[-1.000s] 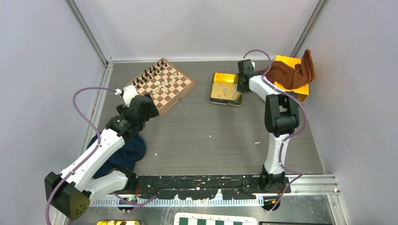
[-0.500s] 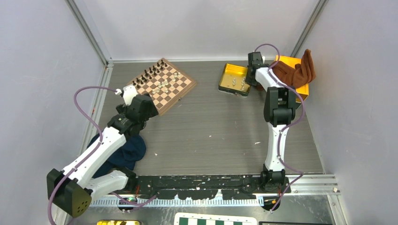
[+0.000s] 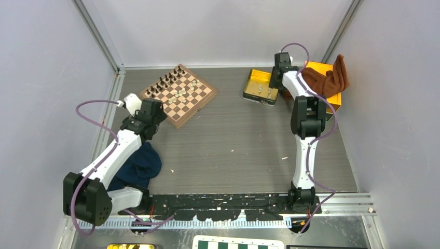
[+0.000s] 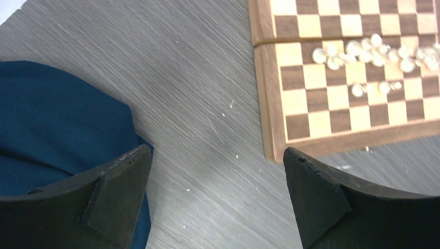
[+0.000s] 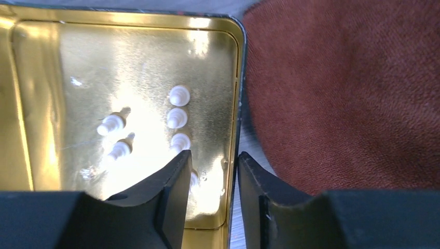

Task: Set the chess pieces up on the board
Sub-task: Move the storage box to the center of the board, then move the chessboard to the center of the board.

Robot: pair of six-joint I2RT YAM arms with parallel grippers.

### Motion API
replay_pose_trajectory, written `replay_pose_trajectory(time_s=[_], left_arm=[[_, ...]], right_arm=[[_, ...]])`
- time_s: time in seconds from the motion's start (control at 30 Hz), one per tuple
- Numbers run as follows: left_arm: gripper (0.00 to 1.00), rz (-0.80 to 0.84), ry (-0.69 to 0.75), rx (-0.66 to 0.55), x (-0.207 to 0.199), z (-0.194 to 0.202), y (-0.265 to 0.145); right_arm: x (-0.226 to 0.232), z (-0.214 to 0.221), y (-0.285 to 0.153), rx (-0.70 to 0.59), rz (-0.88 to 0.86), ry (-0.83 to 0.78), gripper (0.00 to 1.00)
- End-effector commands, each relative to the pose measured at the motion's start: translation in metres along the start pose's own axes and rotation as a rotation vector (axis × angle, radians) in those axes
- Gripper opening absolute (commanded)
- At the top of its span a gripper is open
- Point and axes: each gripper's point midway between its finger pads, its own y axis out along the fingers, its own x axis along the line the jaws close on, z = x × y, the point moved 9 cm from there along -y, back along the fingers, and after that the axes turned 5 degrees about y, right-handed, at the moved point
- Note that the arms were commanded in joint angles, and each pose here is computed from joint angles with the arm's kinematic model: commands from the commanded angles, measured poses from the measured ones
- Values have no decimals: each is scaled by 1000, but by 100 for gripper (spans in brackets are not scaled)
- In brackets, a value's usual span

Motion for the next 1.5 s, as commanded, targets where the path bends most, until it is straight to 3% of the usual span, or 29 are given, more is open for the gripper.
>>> replay_pose_trajectory(time_s=[0.0,0.37,0.53,0.73,0.97,1.23,1.47], left_arm=[[99,-42,-138,-90,-6,-28,12],[95,-131,-253,-53,-13,-32,43],[85,-144,-313,-57,-15,-32,52],[67,-179,-365,-6,-16,-30,75],[60,-167,-434,38,-25,-18,103],[32,-89,-493,77,-49,-13,129],[28,-77,-498,93,-54,-8,138]], right_arm=[[21,-53,-63,-168,-98,-4,45],[71,-60,-97,-230,-188,-84,45],[108,-55,-99,-234,-340,-123,44],[162,-45,-82,-217,-493,-136,36],[193,-33,-53,-178,-625,-74,23],[212,-13,-27,-112,-748,-28,9],[235,2,-15,-68,-854,28,4]])
